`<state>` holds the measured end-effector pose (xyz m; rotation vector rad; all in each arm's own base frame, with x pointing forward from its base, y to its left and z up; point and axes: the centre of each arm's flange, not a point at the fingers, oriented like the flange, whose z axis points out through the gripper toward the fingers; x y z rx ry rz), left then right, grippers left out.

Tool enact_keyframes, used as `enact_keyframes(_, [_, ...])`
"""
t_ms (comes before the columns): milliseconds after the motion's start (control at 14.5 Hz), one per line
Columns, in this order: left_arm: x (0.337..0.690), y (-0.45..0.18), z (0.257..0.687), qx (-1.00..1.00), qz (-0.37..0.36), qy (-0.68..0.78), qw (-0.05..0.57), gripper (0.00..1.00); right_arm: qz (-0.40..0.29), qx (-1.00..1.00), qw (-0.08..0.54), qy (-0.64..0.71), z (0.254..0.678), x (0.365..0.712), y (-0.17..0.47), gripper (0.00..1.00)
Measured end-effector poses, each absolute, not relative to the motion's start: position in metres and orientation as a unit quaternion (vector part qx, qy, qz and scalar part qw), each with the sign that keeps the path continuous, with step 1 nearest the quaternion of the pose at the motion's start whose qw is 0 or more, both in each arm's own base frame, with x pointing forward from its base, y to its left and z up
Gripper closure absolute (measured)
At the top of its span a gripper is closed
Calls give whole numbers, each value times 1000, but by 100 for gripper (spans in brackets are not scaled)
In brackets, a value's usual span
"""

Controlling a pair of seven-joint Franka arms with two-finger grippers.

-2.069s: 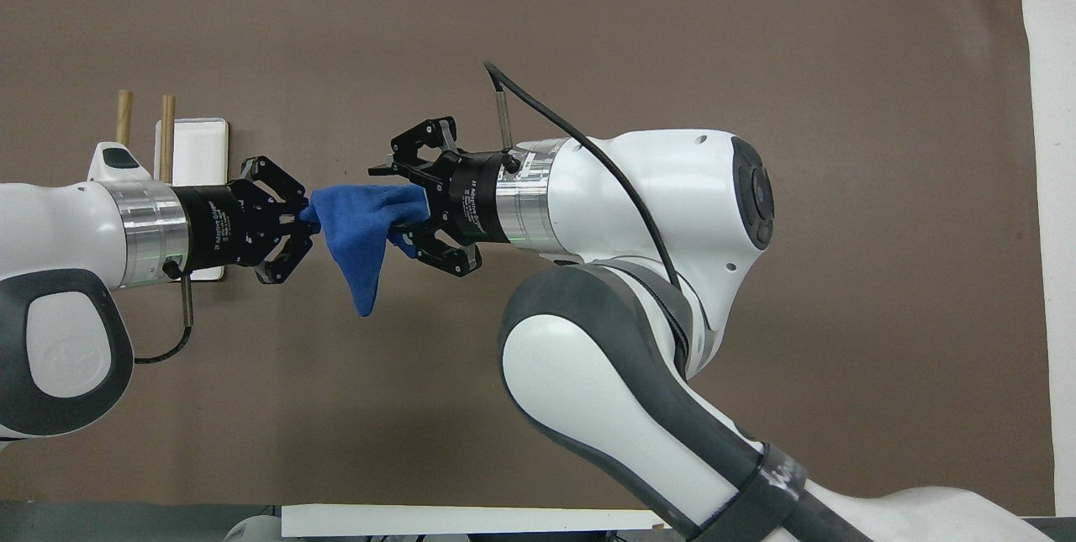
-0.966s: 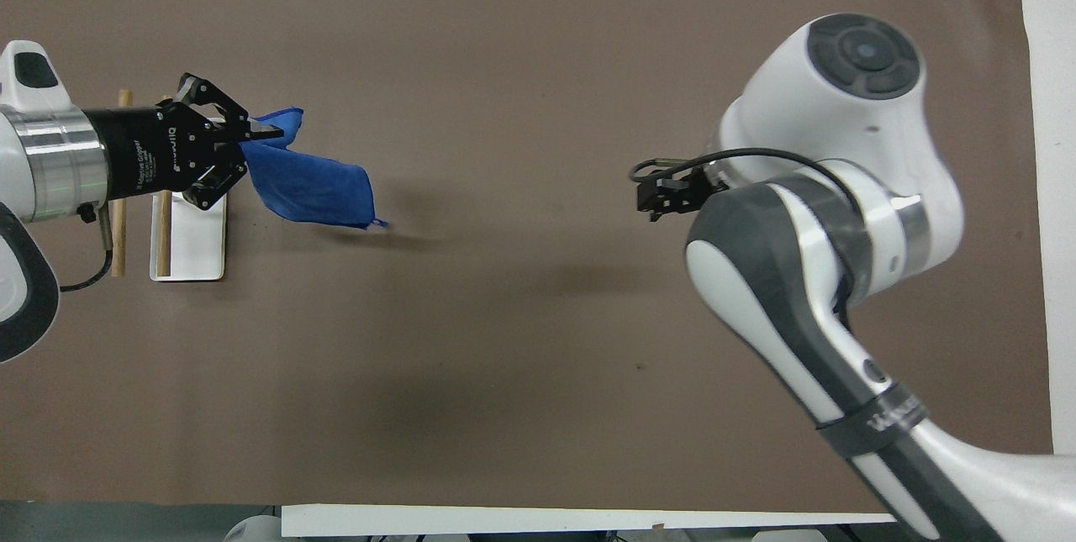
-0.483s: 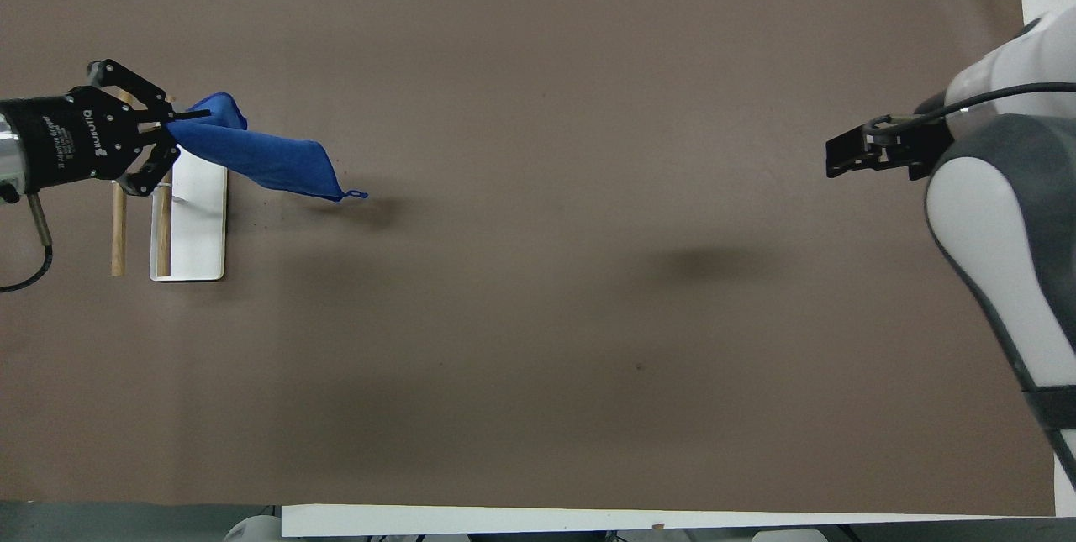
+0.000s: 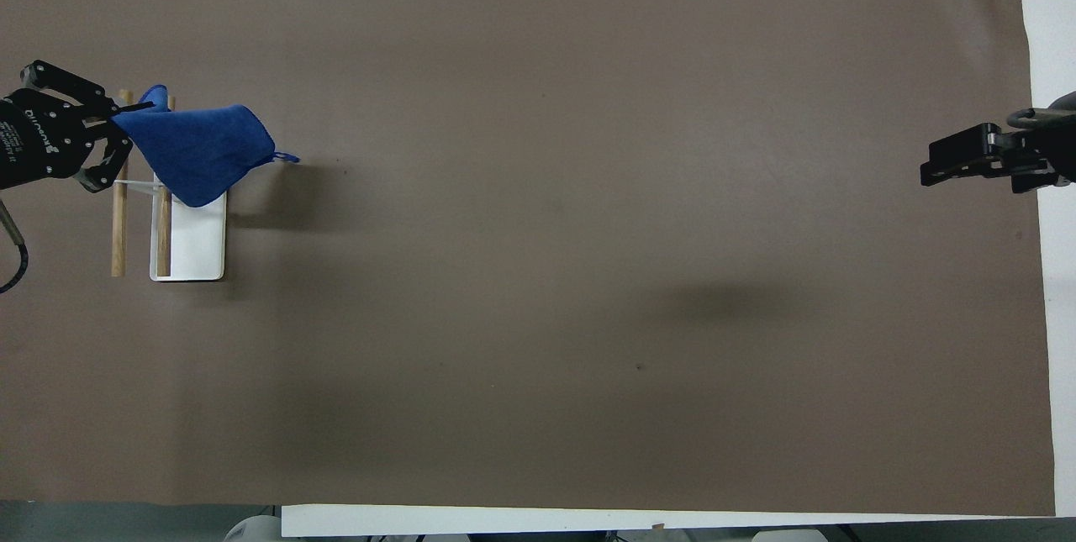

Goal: Right arm passes towel to left arm to hang
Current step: 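Move the towel over the rack with the left gripper while the right gripper retracts, then lower the towel onto the wooden rods and open the left gripper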

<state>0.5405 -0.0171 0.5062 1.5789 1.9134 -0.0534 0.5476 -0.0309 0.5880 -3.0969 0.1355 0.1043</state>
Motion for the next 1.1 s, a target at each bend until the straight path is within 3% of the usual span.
enact_keyframes(690, [532,19,490,496,5,802,333,97,38,-998,0,44,585,549,-36,0])
enact_keyframes(1103, [531,43,495,563,58,754,334,97,36,-998,0,46,589,548,-39,0])
